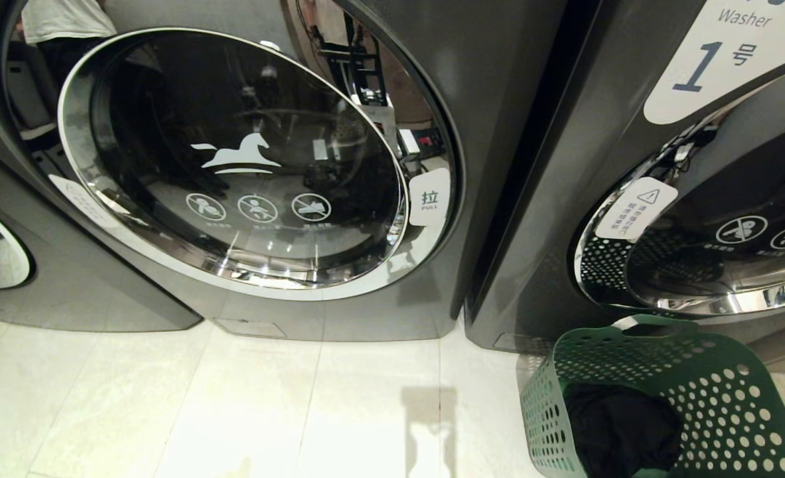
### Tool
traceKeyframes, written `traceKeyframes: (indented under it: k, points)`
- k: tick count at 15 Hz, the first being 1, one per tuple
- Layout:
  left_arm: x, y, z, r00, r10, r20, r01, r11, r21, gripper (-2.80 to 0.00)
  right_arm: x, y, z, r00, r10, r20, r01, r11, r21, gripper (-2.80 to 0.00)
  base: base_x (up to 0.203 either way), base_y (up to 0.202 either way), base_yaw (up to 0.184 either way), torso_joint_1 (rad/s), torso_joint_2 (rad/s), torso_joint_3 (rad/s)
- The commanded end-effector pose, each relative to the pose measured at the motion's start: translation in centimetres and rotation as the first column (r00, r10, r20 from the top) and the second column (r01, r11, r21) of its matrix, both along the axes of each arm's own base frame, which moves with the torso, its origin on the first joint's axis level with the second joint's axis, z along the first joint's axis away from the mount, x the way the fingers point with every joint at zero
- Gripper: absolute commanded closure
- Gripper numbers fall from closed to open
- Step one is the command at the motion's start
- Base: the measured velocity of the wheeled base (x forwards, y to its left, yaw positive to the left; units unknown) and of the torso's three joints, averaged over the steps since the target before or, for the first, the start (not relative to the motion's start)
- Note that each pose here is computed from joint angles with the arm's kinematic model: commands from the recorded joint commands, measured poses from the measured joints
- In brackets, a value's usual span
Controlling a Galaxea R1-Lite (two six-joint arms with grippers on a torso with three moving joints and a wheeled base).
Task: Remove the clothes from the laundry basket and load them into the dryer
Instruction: Take the clothes out of the basket
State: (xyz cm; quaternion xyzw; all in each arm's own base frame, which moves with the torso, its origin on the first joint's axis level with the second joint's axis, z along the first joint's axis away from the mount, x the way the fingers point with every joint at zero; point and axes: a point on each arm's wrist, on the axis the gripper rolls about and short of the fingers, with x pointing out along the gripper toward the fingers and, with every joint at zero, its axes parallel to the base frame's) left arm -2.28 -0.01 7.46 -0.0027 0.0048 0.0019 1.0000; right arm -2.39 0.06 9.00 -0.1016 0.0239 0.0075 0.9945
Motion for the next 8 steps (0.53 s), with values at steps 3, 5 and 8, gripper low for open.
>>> traceKeyframes:
  k: [3,5,8]
  points:
    - [0.0,0.0,0.0,1.0,0.001,0.0,-0.001,1.0,-0.001,0.0,2.3,-0.1,5.7,0.977,-0.063,-0.203,0.064,0.998,0.003,0.0,0.0,0.0,0.0,0.0,0.0,0.0]
    - [0.0,0.0,0.0,1.0,0.001,0.0,-0.001,1.0,-0.001,0.0,6.1,-0.4,6.9,0.897,-0.152,-0.414,0.179,0.983,0.028,0.0,0.0,0.0,0.0,0.0,0.0,0.0]
    - [0.0,0.0,0.0,1.0,0.001,0.0,-0.001,1.0,-0.001,0.0,12.2,-1.0,5.4,0.677,-0.25,-0.692,0.396,0.916,0.056,0.0,0.0,0.0,0.0,0.0,0.0,0.0]
